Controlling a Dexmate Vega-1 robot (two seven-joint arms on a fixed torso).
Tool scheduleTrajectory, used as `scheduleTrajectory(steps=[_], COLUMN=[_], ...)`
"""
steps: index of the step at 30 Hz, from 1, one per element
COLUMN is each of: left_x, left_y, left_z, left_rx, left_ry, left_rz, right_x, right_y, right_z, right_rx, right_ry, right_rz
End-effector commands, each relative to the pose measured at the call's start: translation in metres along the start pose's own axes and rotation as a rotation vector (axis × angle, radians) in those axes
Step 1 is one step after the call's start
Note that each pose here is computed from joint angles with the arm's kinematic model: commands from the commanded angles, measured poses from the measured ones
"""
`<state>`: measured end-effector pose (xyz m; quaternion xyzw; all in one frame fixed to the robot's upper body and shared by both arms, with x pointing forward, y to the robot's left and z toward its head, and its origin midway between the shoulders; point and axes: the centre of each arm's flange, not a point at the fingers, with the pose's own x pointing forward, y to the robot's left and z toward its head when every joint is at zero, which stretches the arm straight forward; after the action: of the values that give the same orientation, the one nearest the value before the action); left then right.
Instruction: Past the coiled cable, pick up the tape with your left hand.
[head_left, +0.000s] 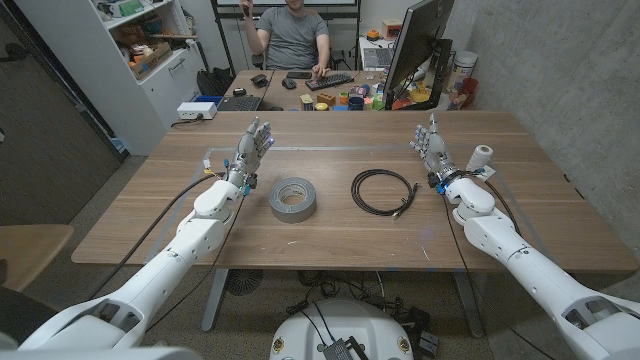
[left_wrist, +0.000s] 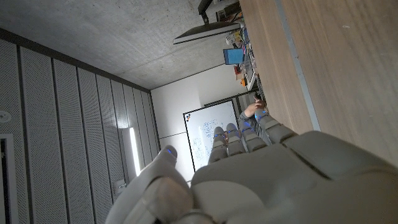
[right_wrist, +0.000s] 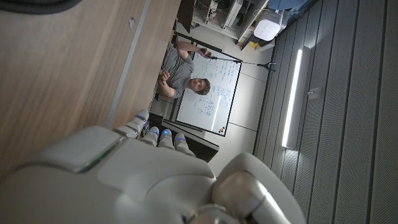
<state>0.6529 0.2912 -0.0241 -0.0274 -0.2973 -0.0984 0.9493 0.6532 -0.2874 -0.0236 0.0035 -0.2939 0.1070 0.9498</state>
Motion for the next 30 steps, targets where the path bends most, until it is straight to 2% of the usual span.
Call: scheduleTrajectory(steps=[1,7,12,22,27,30], left_x=[-0.001,-0.001,-0.001,0.003,0.003,0.003], left_y=[0.0,0.0,0.003,0.004,0.001,0.0], left_z=[-0.005,-0.001,0.008,0.048,0.065,0.074], left_rx=[-0.011,0.007,0.044,0.356,0.507,0.555], left_ry=[0.01,0.01,-0.004,-0.034,-0.069,-0.088], left_rz=[0.006,0.001,-0.01,-0.074,-0.107,-0.125], right_x=[0.003,0.002,0.002,0.003,0.003,0.004], right_y=[0.004,0.002,0.0,0.0,-0.001,-0.001], right_z=[0.004,0.004,0.005,0.005,0.005,0.006], right_rx=[-0.025,-0.032,-0.033,-0.036,-0.043,-0.048], right_ry=[-0.003,-0.001,-0.005,0.003,0.006,0.004], right_rz=[0.023,0.027,0.028,0.03,0.028,0.028])
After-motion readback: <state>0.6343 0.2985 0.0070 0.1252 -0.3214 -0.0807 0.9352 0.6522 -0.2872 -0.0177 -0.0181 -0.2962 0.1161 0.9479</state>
